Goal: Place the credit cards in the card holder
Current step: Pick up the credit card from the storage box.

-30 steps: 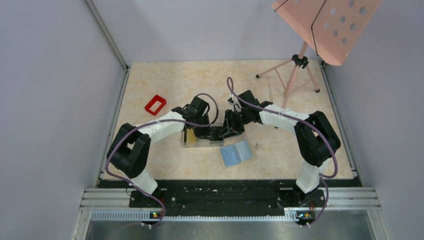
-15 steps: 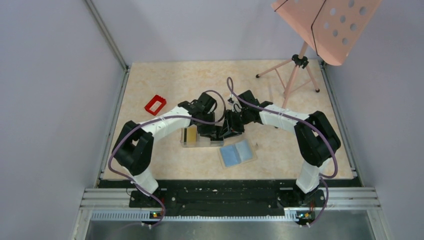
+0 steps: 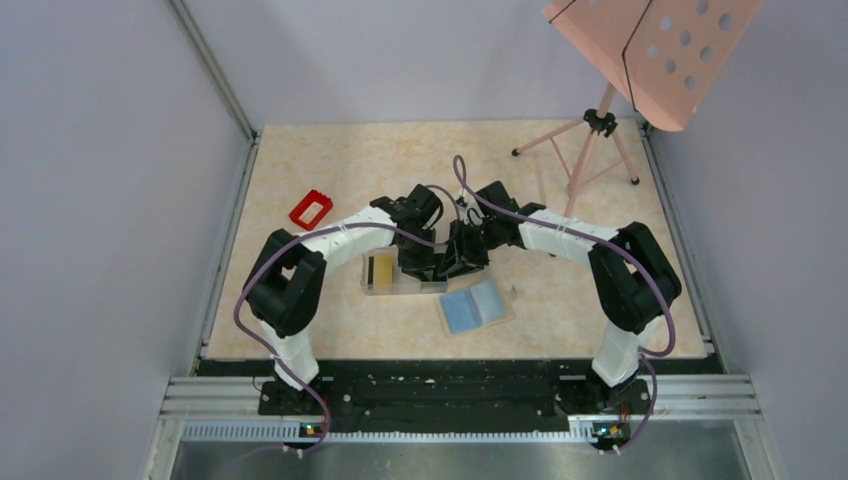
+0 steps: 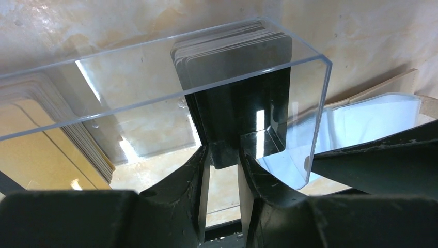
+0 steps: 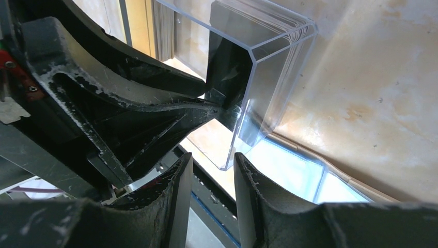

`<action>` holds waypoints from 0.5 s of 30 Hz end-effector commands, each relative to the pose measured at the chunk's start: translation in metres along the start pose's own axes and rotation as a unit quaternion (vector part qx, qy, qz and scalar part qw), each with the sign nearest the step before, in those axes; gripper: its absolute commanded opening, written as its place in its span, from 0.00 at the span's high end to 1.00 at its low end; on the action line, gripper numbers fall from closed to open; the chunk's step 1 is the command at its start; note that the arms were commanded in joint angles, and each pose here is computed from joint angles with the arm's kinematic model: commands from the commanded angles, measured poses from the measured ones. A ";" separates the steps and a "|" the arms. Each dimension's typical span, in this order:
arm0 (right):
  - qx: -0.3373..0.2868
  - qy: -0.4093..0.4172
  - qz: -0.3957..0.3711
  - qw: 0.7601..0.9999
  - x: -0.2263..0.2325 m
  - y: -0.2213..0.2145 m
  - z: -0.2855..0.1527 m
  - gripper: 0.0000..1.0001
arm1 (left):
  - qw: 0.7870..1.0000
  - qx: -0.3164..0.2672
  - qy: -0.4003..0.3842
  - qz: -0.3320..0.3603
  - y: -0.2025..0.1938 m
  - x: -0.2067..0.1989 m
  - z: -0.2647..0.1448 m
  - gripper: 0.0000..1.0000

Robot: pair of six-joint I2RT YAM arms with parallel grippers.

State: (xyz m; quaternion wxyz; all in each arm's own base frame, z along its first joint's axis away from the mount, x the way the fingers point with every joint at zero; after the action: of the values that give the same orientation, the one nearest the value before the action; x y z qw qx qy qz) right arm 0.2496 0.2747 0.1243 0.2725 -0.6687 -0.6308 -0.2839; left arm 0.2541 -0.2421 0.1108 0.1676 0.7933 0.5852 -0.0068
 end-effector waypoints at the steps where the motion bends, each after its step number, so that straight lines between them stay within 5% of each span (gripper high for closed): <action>1: 0.006 0.013 -0.010 1.000 0.004 0.000 -0.001 0.65 | 0.999 -0.014 -0.020 0.029 0.015 -0.018 -0.003 0.69; 5: 0.007 0.014 -0.010 1.000 0.004 0.000 -0.001 0.65 | 0.999 -0.016 -0.008 0.041 0.017 -0.020 -0.006 0.70; 15: 0.009 0.013 -0.011 1.000 0.004 0.000 -0.002 0.66 | 0.998 -0.045 -0.019 0.041 0.022 -0.026 -0.025 0.97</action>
State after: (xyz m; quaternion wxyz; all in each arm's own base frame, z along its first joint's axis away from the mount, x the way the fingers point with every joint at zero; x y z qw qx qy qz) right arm 0.2481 0.2728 0.1233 0.2726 -0.6695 -0.6325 -0.2782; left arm 0.2545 -0.2421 0.1102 0.1310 0.8140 0.5657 0.0135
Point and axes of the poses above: each gripper's point midway between its finger pads, its own z axis out along the fingers, its own x axis along the line the jaws close on, y = z × x, the point moved 6 cm from there along -z, back along the fingers, and after that the axes turned 13 degrees about z, right-handed, at the moved point
